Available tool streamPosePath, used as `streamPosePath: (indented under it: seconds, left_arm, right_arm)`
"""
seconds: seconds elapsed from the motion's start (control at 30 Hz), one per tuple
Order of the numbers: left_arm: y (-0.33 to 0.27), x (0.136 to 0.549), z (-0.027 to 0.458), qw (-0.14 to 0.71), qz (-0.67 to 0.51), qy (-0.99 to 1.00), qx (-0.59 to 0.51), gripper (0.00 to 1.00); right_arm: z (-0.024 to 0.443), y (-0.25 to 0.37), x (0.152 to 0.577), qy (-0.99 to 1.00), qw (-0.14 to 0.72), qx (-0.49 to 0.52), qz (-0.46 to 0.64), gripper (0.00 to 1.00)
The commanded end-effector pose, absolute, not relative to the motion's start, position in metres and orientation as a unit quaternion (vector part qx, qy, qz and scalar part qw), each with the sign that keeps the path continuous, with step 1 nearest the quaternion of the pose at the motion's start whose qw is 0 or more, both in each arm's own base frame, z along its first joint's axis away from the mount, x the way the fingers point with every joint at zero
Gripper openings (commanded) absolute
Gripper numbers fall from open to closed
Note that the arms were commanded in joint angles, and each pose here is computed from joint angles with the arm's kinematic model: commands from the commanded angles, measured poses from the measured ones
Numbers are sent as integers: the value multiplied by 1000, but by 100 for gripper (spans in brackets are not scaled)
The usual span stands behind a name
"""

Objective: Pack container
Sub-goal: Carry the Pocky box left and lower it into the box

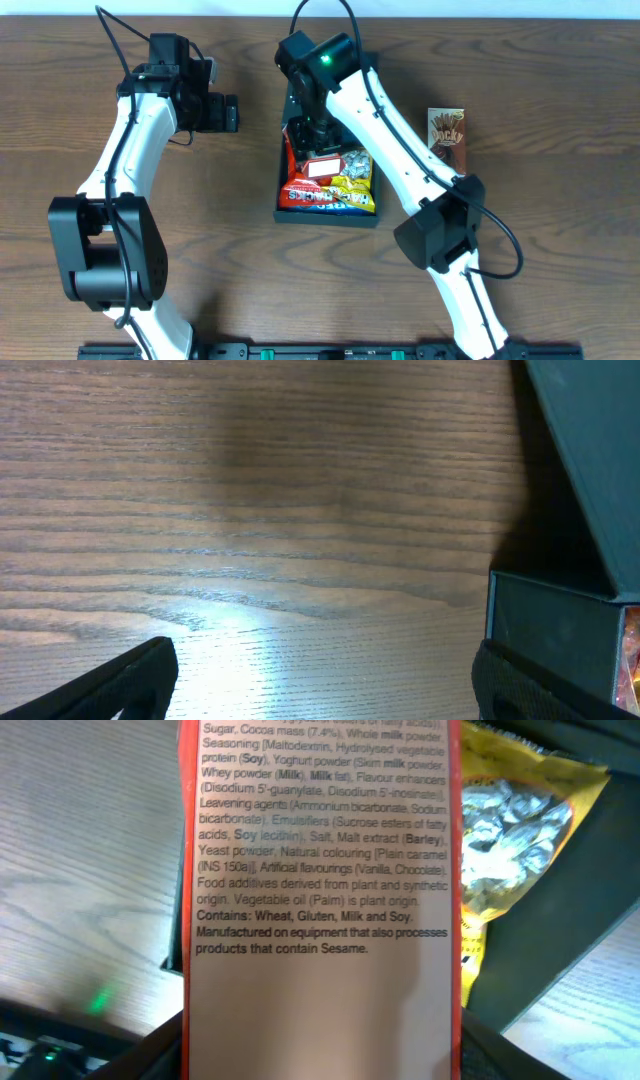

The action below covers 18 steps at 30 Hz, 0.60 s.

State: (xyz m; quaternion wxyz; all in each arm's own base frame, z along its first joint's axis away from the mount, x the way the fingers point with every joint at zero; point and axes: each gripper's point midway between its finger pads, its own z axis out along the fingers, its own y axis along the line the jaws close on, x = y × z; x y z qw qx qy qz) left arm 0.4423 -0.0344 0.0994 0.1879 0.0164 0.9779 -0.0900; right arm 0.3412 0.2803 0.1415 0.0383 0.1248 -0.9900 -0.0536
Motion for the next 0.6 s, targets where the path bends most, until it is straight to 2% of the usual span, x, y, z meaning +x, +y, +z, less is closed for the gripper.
streamPosePath:
  seconds: [0.0, 0.17, 0.3, 0.4, 0.57]
  left_arm:
    - [-31, 449, 115, 210, -82, 974, 24, 95]
    - [-31, 449, 115, 210, -83, 974, 24, 95]
    - [-31, 449, 115, 210, -83, 974, 24, 95]
    - [-31, 449, 115, 210, -83, 974, 24, 95]
    - [-31, 449, 115, 210, -83, 974, 24, 95]
  right_arm:
    - [148, 285, 340, -993, 32, 98, -59, 61]
    - [148, 284, 341, -994, 30, 93, -56, 66]
    - [148, 285, 340, -993, 30, 94, -56, 86]
    - [148, 286, 341, -993, 29, 95, -57, 96]
    - [148, 286, 342, -993, 26, 98, -57, 97]
